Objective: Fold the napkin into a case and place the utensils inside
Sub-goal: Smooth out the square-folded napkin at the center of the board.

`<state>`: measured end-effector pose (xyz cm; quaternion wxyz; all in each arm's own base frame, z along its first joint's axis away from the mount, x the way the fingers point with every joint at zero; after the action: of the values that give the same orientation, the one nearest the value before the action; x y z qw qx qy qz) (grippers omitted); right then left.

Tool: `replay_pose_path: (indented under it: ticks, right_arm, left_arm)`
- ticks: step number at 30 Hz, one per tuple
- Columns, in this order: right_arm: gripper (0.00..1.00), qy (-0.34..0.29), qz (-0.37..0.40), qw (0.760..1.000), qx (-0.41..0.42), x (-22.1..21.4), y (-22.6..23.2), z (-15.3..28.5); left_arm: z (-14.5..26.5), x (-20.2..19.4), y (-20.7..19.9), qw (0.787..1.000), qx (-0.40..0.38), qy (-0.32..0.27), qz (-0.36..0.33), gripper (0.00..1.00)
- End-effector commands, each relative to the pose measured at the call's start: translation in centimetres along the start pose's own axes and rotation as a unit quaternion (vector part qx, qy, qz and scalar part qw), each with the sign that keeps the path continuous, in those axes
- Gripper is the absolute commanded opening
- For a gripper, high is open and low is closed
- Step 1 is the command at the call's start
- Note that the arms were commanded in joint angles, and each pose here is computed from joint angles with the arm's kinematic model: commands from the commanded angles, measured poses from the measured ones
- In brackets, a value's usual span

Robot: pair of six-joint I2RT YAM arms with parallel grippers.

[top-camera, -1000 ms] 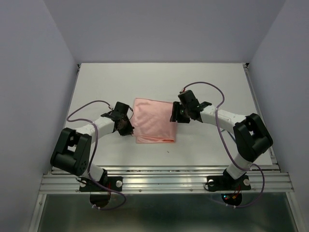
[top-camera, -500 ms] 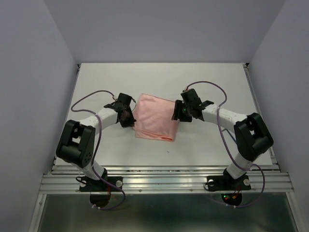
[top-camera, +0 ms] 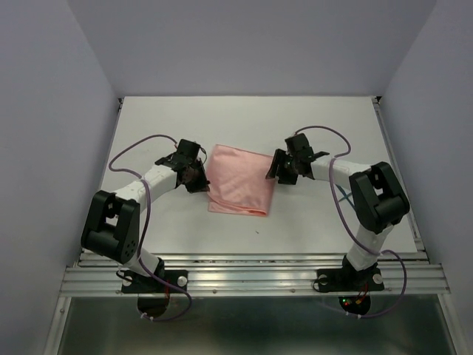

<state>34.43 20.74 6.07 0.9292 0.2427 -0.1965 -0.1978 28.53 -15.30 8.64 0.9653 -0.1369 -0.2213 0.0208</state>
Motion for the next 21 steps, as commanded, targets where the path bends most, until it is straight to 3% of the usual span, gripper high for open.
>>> replay_pose_path:
  ticks: [1,4,5,8,9,11,14,21]
  right_arm:
    - [0.59,0.002,-0.009,0.999,0.046,0.5,2.0,-0.6]
    - [0.46,-0.001,-0.017,0.999,0.046,0.5,2.0,-1.1]
    - [0.33,-0.003,-0.020,0.999,0.045,0.6,2.0,-1.3]
    - [0.10,-0.016,-0.034,0.998,0.050,1.2,2.4,-1.5]
    - [0.06,-0.019,-0.039,0.998,0.051,1.3,2.5,-1.7]
    - [0.01,-0.030,-0.052,0.997,0.057,1.9,3.0,-1.7]
    - [0.01,-0.050,-0.069,0.994,0.066,2.8,3.9,-1.2]
    - [0.01,-0.083,-0.089,0.990,0.067,3.7,4.1,-0.3]
  left_arm:
    - [1.8,1.3,-1.4,0.999,-0.030,-0.020,-0.019,0.00]
    - [2.1,1.7,-1.9,0.999,-0.042,-0.023,-0.023,0.00]
    - [2.2,1.7,-2.1,0.998,-0.047,-0.021,-0.024,0.00]
    - [2.8,2.4,-2.8,0.997,-0.063,-0.024,-0.034,0.00]
    - [3.0,2.5,-2.9,0.997,-0.065,-0.021,-0.038,0.00]
    - [3.9,3.3,-3.5,0.996,-0.073,-0.026,-0.048,0.00]
    - [5.2,4.4,-4.3,0.994,-0.084,-0.036,-0.060,0.00]
    - [6.8,1.8,-4.1,0.992,-0.106,-0.005,-0.064,0.00]
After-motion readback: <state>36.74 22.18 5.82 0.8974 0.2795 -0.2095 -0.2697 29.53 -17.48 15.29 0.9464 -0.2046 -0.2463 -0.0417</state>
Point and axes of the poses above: each gripper's point midway between its finger pads, its own z axis back along the fingers, its own y axis along the line the jaws close on, x = y × z, the point moved 3 cm from there along z, back along the fingers, and after that the axes turned 12 degrees about -z, right-handed, at the moved point
